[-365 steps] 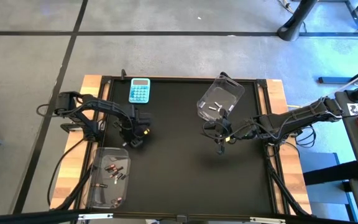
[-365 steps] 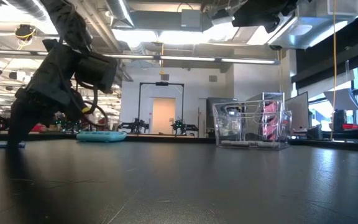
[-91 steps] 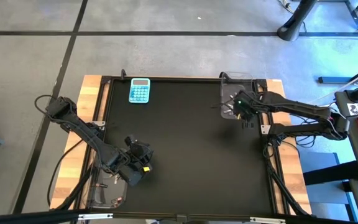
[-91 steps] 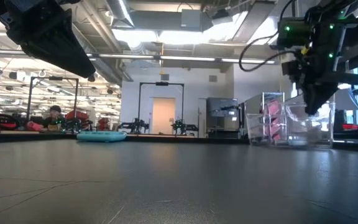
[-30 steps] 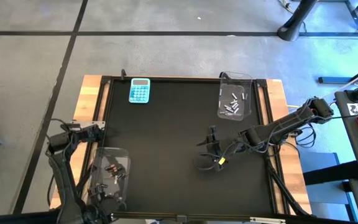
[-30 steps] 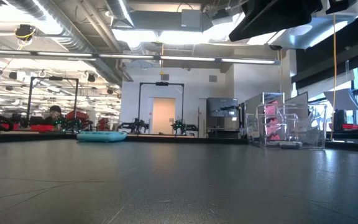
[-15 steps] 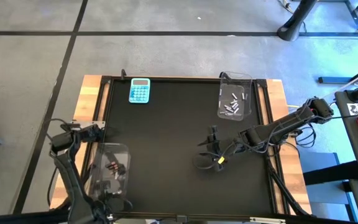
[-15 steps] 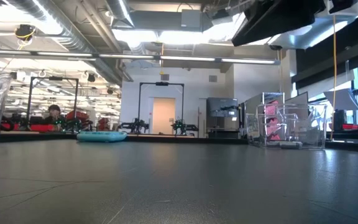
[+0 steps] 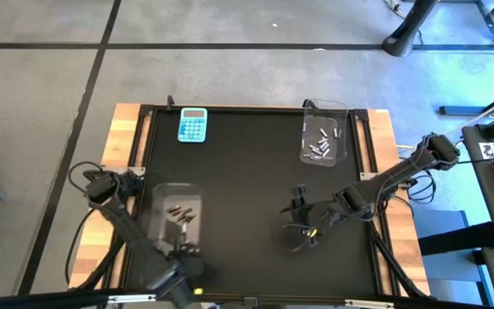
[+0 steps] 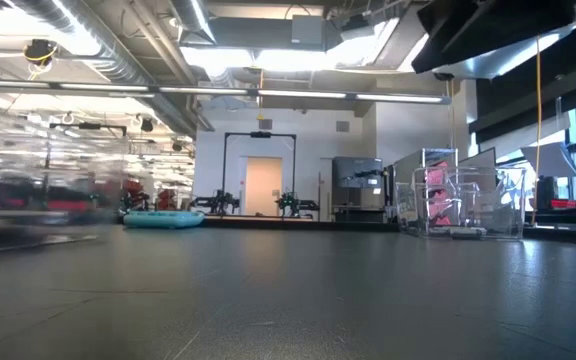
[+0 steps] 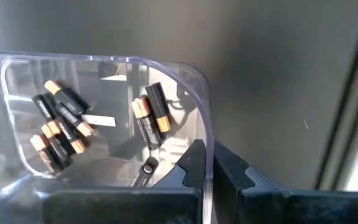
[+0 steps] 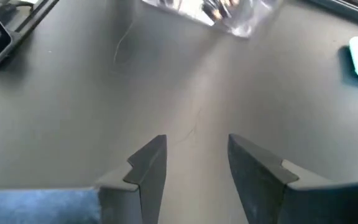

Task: Sort batteries
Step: Move the bottom transparent bin to the top center of the table

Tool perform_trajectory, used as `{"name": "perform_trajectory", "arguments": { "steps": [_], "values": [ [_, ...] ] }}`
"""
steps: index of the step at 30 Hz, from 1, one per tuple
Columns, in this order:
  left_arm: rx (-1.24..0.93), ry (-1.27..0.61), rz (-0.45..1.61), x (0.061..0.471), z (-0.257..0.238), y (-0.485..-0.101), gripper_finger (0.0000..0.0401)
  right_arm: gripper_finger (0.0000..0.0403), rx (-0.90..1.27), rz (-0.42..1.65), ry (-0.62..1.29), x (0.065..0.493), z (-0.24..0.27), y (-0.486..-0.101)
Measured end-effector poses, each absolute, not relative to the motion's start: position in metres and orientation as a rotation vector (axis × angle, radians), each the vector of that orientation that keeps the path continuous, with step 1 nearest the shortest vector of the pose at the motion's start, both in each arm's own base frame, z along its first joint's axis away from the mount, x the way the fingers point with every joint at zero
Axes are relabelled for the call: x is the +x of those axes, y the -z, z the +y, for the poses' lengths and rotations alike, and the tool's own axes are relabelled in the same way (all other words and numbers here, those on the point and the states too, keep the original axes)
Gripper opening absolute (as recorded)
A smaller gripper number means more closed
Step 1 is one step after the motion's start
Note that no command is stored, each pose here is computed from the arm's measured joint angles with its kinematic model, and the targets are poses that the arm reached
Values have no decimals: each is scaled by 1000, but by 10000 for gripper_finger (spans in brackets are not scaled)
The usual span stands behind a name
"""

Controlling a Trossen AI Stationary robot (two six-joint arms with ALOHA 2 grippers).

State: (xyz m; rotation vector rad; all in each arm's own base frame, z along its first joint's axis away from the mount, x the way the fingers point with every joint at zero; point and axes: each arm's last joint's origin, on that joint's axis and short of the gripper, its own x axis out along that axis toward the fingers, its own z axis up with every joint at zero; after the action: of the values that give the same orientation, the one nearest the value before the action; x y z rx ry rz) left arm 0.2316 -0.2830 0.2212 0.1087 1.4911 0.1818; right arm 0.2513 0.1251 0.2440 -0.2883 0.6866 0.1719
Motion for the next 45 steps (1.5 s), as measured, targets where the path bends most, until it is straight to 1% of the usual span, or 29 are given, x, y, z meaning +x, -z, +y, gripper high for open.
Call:
{"name": "perform_trajectory", "arguments": {
  "steps": [10,15,19,27,31,38,41,45],
  "values": [
    [117,-150,1460,306,-215,-221,1,172,-322,662,-174,237,149,-244],
    [129,-133,1417,343,-167,-221,1,172,-313,691,-152,228,156,-242],
    [121,-118,1331,371,-126,-223,0,172,-272,733,-119,222,158,-238],
    [117,-120,1216,401,-63,-226,0,172,-203,768,-91,220,157,-236],
    [95,-119,1152,410,-46,-229,0,172,-201,767,-89,220,157,-236],
    [98,-106,1074,419,-37,-232,10,172,-210,726,-40,222,156,-238],
    [108,-101,1085,422,-36,-224,15,172,-208,724,-40,222,157,-238],
    [118,-103,1127,430,-36,-201,17,172,-207,722,-41,222,157,-238]
  ]
}}
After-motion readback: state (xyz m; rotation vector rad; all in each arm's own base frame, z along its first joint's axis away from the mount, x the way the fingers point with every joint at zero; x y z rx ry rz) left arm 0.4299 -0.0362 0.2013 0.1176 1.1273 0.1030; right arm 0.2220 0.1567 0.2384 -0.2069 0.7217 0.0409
